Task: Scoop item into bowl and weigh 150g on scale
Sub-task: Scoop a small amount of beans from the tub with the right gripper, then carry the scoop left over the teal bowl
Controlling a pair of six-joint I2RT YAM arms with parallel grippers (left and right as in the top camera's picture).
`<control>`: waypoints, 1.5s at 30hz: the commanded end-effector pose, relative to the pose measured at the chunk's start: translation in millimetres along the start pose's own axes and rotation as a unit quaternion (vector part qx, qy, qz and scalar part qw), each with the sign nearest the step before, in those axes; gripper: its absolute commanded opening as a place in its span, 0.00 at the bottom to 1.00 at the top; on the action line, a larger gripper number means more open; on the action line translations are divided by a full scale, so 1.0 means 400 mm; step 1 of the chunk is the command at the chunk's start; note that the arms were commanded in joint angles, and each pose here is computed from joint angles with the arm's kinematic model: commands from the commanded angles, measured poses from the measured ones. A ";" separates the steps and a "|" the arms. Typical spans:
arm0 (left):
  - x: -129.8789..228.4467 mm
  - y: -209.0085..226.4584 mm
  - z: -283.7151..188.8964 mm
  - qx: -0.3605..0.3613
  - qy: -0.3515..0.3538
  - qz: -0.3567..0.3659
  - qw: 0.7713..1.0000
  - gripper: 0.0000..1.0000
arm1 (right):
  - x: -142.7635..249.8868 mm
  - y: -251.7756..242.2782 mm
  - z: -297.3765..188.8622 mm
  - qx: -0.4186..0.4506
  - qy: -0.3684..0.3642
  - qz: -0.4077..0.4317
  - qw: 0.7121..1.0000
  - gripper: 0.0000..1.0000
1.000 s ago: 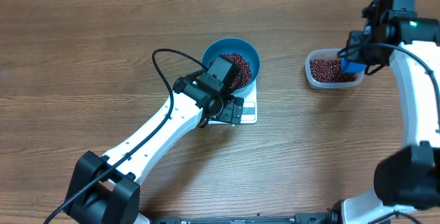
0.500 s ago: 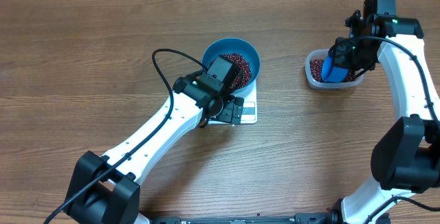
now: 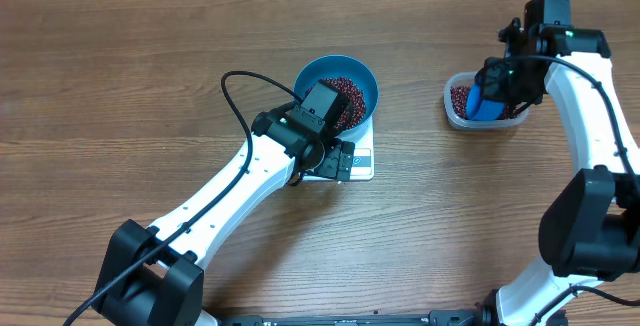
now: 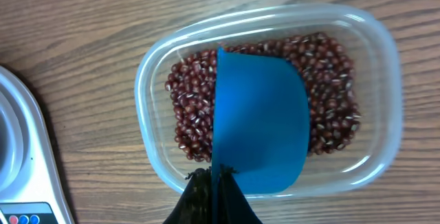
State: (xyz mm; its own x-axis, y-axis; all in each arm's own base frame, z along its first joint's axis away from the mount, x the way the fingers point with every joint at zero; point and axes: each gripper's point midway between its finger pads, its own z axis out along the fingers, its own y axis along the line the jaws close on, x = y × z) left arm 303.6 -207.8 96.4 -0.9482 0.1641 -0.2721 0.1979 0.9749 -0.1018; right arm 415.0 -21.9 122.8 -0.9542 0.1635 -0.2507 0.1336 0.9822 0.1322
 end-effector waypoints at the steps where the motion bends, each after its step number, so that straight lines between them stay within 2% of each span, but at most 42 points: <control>1: -0.006 -0.010 -0.001 0.003 -0.003 -0.004 1.000 1.00 | 0.019 0.020 0.033 -0.006 0.007 -0.010 1.000 0.04; 9: -0.006 -0.010 -0.001 0.003 -0.003 -0.004 1.000 1.00 | 0.014 0.046 0.034 -0.016 0.003 -0.019 1.000 0.04; 16: -0.006 -0.010 -0.001 0.003 -0.003 -0.004 1.000 1.00 | -0.009 0.079 0.001 -0.087 -0.007 -0.006 0.996 0.04; 26: -0.006 -0.010 -0.001 0.003 -0.003 -0.004 1.000 1.00 | -0.009 -0.034 -0.017 -0.076 -0.005 0.050 0.996 0.04; 32: -0.006 -0.010 -0.001 0.003 -0.003 -0.004 1.000 1.00 | -0.035 -0.054 -0.066 -0.075 -0.021 0.058 0.995 0.04; 41: -0.006 -0.010 -0.001 0.003 -0.003 -0.004 1.000 0.99 | -0.066 0.026 -0.171 -0.157 -0.033 0.052 0.986 0.04; 45: -0.006 -0.010 -0.001 0.003 -0.003 -0.004 1.000 1.00 | -0.070 0.092 -0.213 -0.236 -0.034 0.048 0.970 0.04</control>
State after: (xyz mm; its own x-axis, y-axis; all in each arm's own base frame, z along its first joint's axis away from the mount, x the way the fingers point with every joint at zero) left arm 303.6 -207.8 96.4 -0.9482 0.1641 -0.2721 0.1979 0.9749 -0.1018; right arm 417.3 -19.5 190.6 -0.9273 0.2833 -0.2447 0.1475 0.8774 0.4565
